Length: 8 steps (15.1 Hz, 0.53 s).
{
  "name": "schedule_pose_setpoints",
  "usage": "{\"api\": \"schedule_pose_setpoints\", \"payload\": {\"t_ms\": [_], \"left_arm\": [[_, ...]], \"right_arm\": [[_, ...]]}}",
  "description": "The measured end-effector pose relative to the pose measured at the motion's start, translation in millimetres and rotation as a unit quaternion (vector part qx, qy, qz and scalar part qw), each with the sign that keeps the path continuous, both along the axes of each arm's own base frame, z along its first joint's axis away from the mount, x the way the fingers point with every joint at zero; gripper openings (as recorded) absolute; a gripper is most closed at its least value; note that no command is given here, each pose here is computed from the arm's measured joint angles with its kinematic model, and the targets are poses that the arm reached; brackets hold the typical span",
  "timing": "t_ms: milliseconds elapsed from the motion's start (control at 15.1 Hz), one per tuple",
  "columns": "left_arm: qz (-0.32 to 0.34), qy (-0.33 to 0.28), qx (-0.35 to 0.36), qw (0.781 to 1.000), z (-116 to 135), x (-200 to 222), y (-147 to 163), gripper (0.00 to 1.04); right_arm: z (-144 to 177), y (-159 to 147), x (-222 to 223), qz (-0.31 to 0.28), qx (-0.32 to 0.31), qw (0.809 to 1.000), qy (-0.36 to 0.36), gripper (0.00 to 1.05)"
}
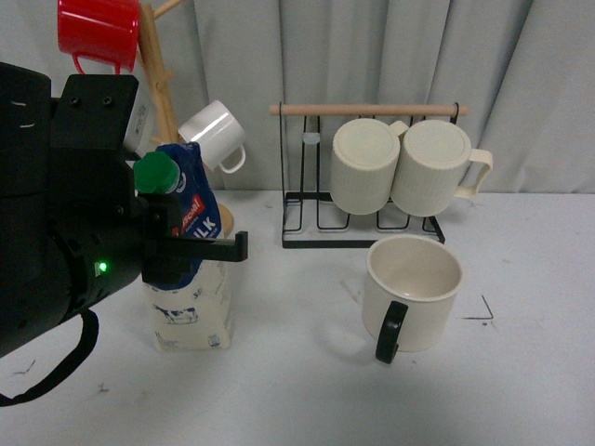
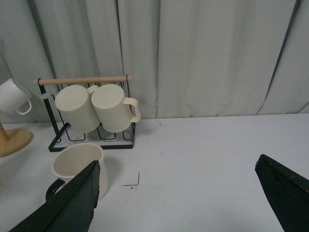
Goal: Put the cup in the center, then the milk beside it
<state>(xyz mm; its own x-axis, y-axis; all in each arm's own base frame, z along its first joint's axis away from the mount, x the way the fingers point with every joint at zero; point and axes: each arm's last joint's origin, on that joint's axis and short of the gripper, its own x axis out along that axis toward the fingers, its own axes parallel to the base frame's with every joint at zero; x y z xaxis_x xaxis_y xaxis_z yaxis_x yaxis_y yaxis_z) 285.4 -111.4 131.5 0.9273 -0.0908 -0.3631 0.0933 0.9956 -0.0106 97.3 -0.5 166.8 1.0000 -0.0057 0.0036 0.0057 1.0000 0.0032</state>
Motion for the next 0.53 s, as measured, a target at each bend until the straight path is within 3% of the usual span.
{"api": "schedule_pose_setpoints", "payload": {"t_ms": [331,529], "left_arm": [[-0.059,-0.025,-0.012,0.998,18,-15,-42,0.04],[-0.031,-0.032,-0.012,0.999,19,-3,-51,0.04]], "right_arm": [[0,0,0,0.000,0.000,1.000,0.000,0.98],[0,0,0,0.000,0.000,1.000,0.000,0.98]]}}
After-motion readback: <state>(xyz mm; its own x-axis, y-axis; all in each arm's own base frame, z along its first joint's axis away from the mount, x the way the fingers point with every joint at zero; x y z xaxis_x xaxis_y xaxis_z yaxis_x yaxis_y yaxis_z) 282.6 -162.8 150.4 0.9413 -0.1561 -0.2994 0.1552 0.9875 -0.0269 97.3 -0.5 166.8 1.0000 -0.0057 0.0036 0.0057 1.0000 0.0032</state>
